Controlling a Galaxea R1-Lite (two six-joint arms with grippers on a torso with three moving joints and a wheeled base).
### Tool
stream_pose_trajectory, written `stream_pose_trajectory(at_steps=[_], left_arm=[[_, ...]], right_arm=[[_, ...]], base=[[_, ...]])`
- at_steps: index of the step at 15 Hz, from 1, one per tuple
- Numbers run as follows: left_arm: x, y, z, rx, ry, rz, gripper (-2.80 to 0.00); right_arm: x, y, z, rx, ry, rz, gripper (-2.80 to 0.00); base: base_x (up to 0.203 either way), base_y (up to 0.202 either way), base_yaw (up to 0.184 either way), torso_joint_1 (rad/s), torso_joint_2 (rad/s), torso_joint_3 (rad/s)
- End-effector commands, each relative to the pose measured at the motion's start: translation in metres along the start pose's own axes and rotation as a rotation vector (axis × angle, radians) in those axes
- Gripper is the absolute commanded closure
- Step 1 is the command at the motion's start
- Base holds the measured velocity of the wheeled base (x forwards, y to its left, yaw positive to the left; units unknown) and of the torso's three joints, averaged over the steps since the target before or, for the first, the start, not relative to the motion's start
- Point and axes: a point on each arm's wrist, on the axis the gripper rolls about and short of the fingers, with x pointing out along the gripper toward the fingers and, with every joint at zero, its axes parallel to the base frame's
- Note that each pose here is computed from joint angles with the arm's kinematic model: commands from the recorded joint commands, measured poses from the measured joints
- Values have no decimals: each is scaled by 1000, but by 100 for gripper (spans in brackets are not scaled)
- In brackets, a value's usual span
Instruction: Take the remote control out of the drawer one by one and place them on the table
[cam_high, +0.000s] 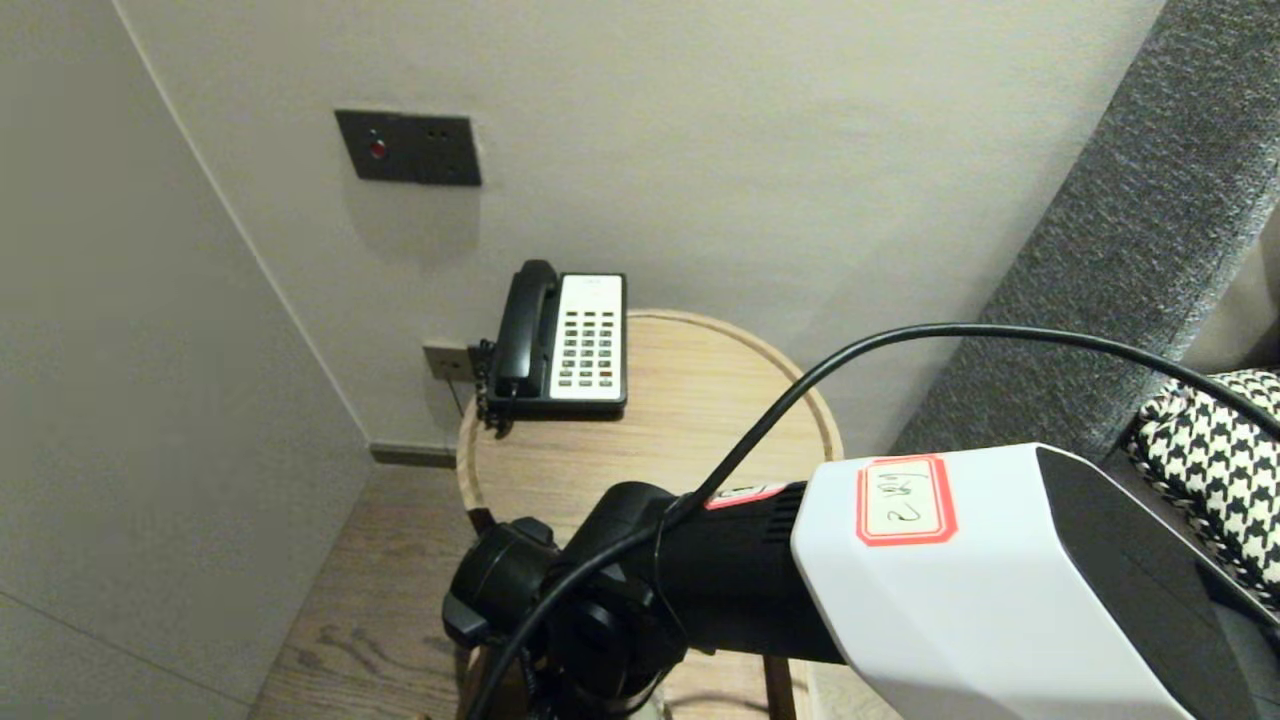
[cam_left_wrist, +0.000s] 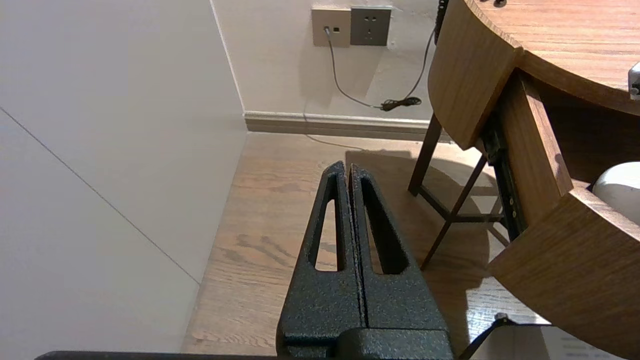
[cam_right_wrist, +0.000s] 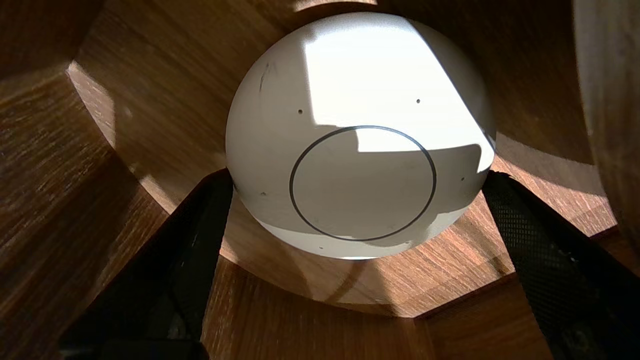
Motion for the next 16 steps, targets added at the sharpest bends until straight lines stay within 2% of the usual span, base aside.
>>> stream_pose_trajectory(at_steps=[1, 10, 11, 16], left_arm=[[0, 0, 0, 1, 0, -1, 0], [0, 0, 0, 1, 0, 1, 0], [0, 0, 0, 1, 0, 1, 0], [0, 0, 0, 1, 0, -1, 0]], right_arm=[[4, 1, -1, -3, 12, -7, -280], [6, 1, -3, -4, 20, -20, -280], [6, 1, -3, -4, 18, -25, 0], [-3, -1, -5, 3, 14, -23, 0]], base=[[0, 0, 0, 0, 0, 0], [0, 0, 0, 0, 0, 0], [0, 0, 0, 0, 0, 0], [0, 0, 0, 0, 0, 0]])
